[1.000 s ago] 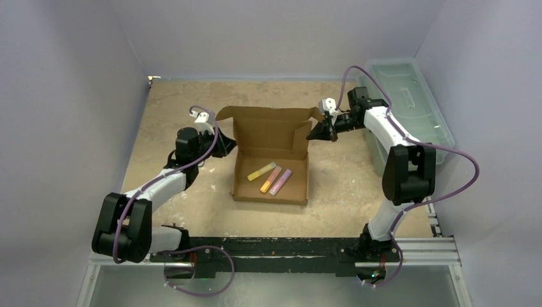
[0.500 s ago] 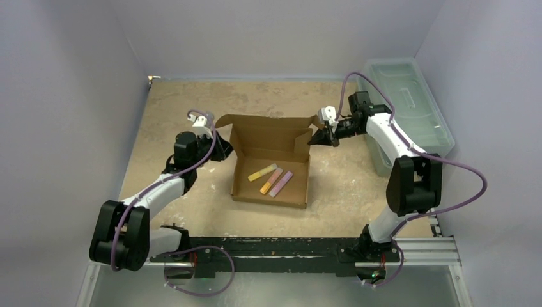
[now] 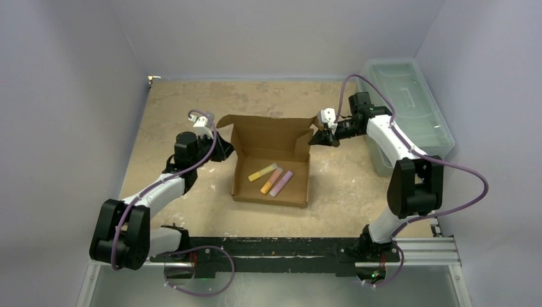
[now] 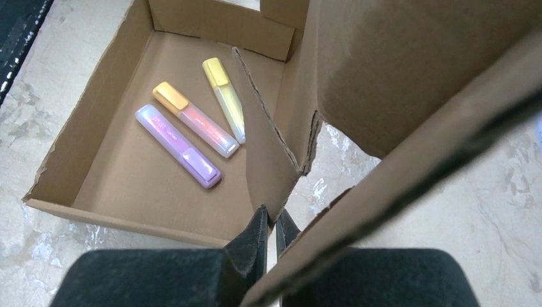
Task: Fold the paper box
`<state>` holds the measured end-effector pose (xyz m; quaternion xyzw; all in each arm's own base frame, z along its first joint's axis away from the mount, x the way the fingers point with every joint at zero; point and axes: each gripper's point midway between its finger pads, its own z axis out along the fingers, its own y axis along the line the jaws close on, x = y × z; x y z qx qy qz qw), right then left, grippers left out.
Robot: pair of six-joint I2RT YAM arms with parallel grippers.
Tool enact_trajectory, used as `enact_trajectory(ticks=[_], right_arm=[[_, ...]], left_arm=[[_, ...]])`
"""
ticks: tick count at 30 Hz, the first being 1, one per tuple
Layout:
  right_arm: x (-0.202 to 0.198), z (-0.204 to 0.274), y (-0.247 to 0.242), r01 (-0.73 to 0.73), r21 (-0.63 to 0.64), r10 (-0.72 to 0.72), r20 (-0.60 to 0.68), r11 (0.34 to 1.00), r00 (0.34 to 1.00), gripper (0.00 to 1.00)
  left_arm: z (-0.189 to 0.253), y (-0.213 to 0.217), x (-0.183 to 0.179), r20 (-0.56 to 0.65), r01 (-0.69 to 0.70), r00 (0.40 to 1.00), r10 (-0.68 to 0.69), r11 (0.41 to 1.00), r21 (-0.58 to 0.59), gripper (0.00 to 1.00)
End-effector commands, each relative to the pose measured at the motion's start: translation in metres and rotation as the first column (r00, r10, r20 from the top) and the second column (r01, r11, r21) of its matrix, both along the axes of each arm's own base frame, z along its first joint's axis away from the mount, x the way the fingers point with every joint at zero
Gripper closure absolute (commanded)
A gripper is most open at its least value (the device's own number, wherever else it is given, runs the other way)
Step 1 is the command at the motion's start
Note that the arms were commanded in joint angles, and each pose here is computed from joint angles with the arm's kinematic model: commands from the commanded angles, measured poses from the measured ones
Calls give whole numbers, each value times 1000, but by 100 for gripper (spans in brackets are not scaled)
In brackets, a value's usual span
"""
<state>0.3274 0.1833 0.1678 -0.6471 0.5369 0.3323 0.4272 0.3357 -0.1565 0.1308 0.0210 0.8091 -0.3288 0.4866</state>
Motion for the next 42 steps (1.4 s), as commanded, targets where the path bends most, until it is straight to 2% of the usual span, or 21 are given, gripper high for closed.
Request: enact_trajectory(ticks=[1,14,24,42], right_arm=[[1,-3,-7,25,-65,-23,36,998,999,93],[5,-1,-9,49,-73,-44,61,996,997,87],[7,24,-7,87,-12,-86,75,996,993,63],[6,39,-12,146,58,-148,26,988,989,50]], left_arm=[[0,-1,-3,6,11,1000,-11,1000,-15,83],[6,0,-7,17,9,1000,-9,1000,-9,83],[8,0,-4,27,13,1000,-13,1000,-1,83],[15,-2,-5,45,24,999,-23,1000,-9,83]])
